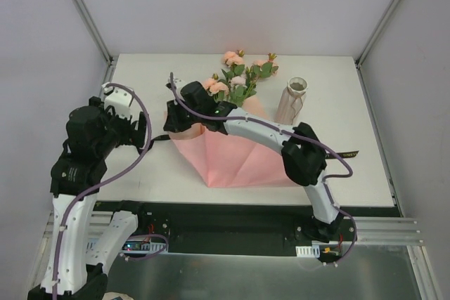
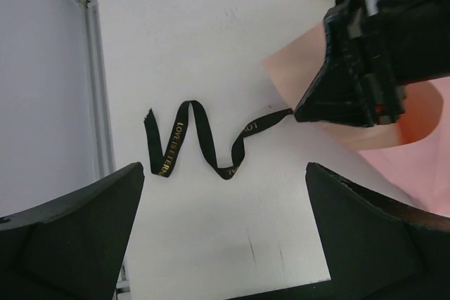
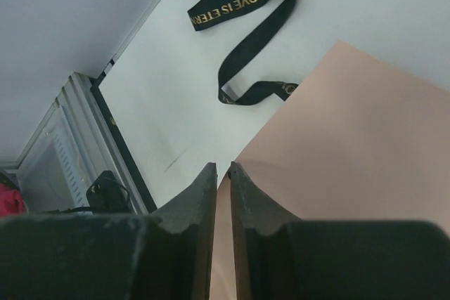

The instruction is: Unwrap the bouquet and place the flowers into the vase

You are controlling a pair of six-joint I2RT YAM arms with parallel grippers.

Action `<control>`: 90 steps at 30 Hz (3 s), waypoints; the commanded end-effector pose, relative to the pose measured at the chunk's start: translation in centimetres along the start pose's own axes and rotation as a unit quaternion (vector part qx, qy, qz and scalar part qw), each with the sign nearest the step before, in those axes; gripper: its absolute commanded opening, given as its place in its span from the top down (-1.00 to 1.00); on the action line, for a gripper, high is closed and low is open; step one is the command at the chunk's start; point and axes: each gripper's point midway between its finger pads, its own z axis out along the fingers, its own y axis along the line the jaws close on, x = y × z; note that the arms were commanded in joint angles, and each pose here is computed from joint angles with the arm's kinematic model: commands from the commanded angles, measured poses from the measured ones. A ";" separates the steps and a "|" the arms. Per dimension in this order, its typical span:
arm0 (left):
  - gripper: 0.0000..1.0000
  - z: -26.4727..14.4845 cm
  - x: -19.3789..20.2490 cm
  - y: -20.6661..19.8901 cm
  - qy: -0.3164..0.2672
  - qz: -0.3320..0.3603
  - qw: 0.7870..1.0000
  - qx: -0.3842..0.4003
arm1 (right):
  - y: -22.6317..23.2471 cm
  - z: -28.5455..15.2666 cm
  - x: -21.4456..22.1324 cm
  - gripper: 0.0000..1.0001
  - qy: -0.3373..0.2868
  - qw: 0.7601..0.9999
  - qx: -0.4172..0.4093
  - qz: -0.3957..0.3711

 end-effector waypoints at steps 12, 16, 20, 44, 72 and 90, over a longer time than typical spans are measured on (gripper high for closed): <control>-0.98 -4.5 -0.7 0.5 -0.025 0.021 0.999 -0.016 | 6.3 4.0 -3.2 -0.99 -0.008 0.996 -0.085 0.014; -0.98 -3.3 0.1 -1.3 -0.008 0.031 0.999 0.040 | 1.3 0.0 -6.3 -0.93 -0.054 0.998 -0.020 0.019; -0.98 -1.2 0.5 -3.6 0.018 0.029 0.993 0.114 | -3.0 -7.1 -9.5 -0.93 -0.103 0.993 0.041 0.028; -0.91 23.1 8.5 -11.3 0.258 -0.043 0.882 0.391 | -6.8 -24.1 -1.4 -0.07 -0.156 0.957 0.234 -0.072; -0.69 27.4 12.0 -14.0 0.303 -0.044 0.858 0.412 | -6.2 -26.4 -1.3 0.10 -0.184 0.952 0.232 -0.073; -0.98 28.4 8.3 -14.0 0.233 0.002 0.895 0.379 | -6.8 -25.6 -0.2 0.10 -0.171 0.953 0.240 -0.075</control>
